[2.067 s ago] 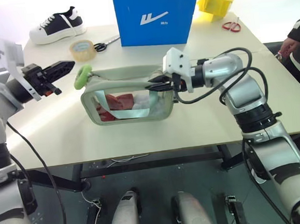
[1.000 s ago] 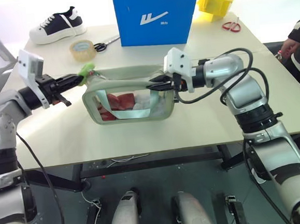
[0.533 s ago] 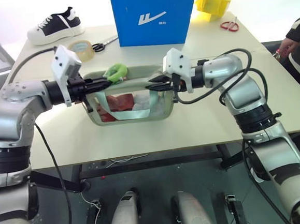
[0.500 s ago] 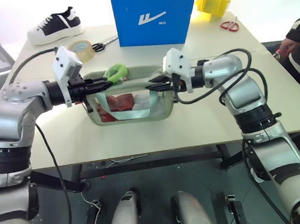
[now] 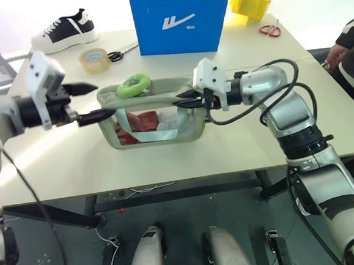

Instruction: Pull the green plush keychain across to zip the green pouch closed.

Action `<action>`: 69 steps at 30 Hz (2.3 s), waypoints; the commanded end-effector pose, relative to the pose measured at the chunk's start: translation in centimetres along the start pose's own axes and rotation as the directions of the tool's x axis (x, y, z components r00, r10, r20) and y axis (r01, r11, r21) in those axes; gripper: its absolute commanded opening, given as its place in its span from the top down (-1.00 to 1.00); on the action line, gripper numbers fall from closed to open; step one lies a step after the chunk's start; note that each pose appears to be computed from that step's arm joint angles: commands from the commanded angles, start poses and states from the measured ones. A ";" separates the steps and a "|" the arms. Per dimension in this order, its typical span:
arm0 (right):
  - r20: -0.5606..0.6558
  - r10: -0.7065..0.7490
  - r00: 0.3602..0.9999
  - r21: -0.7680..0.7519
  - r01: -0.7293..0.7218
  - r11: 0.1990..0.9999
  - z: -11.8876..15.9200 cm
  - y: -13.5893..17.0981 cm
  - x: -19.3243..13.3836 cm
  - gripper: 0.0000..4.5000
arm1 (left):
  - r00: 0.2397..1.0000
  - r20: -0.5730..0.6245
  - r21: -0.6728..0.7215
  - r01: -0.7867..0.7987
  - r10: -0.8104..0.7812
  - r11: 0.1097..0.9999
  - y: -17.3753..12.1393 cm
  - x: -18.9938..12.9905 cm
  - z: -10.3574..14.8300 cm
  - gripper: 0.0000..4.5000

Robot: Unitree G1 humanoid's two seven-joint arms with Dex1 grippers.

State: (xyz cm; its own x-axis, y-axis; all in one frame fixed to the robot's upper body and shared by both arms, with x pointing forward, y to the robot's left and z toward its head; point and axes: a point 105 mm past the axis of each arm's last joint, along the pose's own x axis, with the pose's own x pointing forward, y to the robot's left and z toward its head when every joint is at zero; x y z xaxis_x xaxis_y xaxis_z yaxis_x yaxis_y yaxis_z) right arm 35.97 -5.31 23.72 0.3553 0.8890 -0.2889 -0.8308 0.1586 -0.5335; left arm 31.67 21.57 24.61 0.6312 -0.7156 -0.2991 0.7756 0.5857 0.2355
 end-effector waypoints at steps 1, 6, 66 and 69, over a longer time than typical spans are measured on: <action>0.042 -0.020 0.999 -0.051 0.022 0.998 1.6 -0.4 -0.5 1.00 | 0.998 -0.018 0.031 -0.060 0.061 0.998 0.7 -0.5 -0.8 -0.98; 0.048 -0.009 0.999 -0.054 0.011 0.998 1.8 -0.3 -0.2 1.00 | 0.992 0.039 0.009 -0.118 0.118 0.993 1.9 0.5 -1.2 -0.98; 0.156 -0.201 0.967 0.523 0.092 0.847 6.3 -8.1 5.7 0.98 | 0.994 0.043 0.073 -0.108 0.105 0.991 1.9 1.2 -2.1 1.00; 0.122 -0.310 0.943 0.492 0.214 0.844 5.8 -10.1 2.9 0.98 | 0.994 0.042 0.074 -0.107 0.104 0.992 1.8 1.1 -2.1 1.00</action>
State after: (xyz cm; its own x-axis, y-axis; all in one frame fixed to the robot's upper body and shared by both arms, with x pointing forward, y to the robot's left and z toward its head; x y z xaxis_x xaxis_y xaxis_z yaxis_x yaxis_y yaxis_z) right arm 42.95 -0.38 29.31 0.4941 0.8630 -0.1056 -0.8692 0.4929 -0.0397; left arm 33.99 22.53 22.20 0.7015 -0.6714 -0.2390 0.7103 0.6312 0.3116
